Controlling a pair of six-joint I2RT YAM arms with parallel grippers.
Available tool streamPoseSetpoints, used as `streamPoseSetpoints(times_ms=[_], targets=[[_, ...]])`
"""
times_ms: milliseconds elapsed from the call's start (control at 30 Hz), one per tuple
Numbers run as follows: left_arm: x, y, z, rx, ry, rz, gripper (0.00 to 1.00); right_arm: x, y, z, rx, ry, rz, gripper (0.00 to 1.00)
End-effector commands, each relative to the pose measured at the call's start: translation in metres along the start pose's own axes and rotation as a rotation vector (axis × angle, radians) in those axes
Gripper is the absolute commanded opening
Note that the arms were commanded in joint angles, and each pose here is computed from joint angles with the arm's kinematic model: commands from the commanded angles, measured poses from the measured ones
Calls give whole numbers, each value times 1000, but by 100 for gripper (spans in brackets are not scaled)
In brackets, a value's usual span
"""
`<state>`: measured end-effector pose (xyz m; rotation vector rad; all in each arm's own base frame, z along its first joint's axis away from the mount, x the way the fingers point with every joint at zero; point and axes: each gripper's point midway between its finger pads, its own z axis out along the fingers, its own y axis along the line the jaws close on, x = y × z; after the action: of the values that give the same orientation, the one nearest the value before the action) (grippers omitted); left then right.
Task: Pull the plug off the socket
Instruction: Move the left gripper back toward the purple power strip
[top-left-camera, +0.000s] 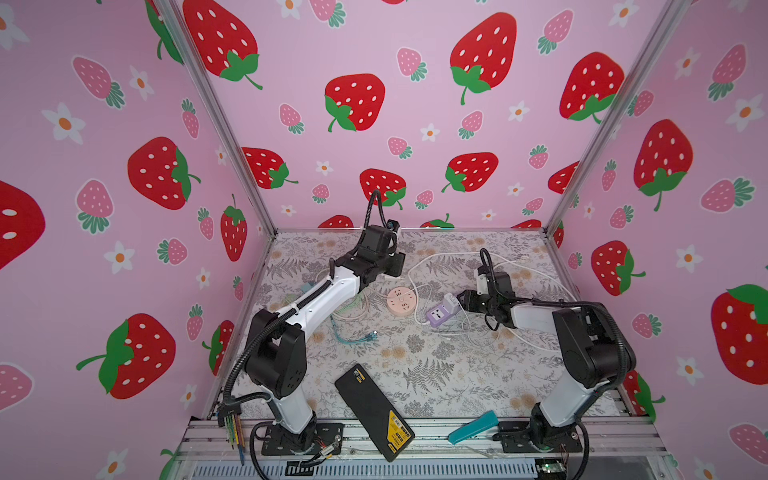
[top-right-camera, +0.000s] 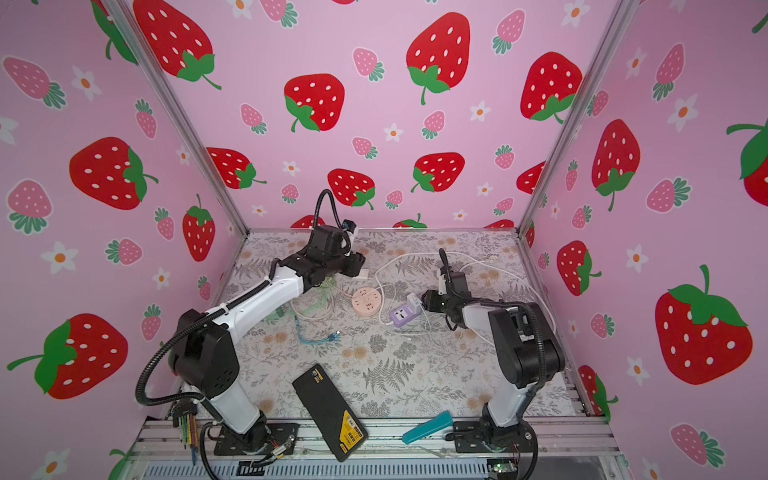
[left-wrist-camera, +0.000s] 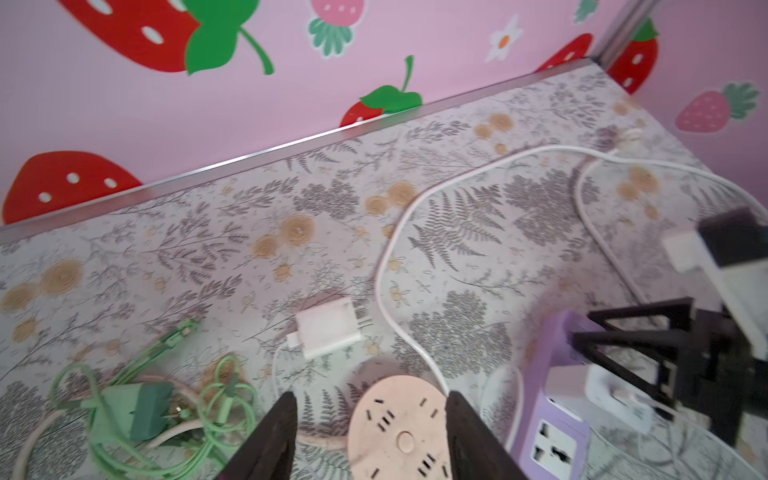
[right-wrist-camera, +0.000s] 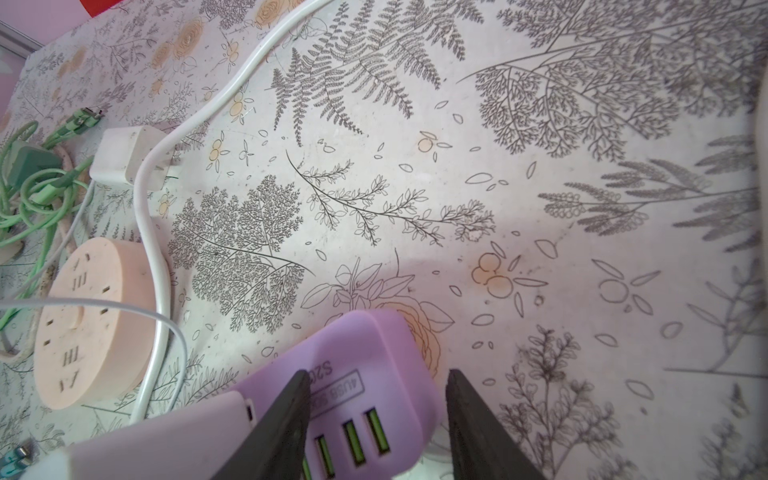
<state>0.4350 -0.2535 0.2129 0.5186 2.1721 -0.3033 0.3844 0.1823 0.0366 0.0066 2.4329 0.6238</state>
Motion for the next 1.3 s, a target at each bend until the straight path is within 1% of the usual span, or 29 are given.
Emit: streamPoseSetpoints(times_ms=[0, 133, 233, 333, 600, 667, 733, 833, 933, 1267], targets=[[-5, -40, -13, 74, -77, 81, 57, 62, -39, 1, 163, 201, 10, 54], [10, -100, -26, 180, -112, 150, 58, 61, -39, 1, 166, 200, 9, 54], [24, -129, -25, 235, -101, 194, 58, 62, -38, 2, 160, 203, 12, 54], [37, -146, -16, 269, -76, 216, 58, 61, -38, 1, 159, 202, 12, 54], [59, -162, 21, 300, 28, 227, 58, 62, -38, 2, 158, 203, 11, 54], [63, -162, 30, 287, 49, 229, 58, 62, -38, 2, 159, 203, 12, 54], [66, -160, 38, 266, 54, 216, 61, 62, -38, 2, 159, 203, 12, 54], [71, -164, 47, 273, 63, 218, 67, 62, -38, 2, 157, 205, 13, 54], [76, -168, 57, 285, 87, 228, 67, 62, -38, 3, 155, 206, 12, 54], [81, -178, 80, 319, 104, 259, 68, 62, -37, 1, 154, 204, 10, 54]])
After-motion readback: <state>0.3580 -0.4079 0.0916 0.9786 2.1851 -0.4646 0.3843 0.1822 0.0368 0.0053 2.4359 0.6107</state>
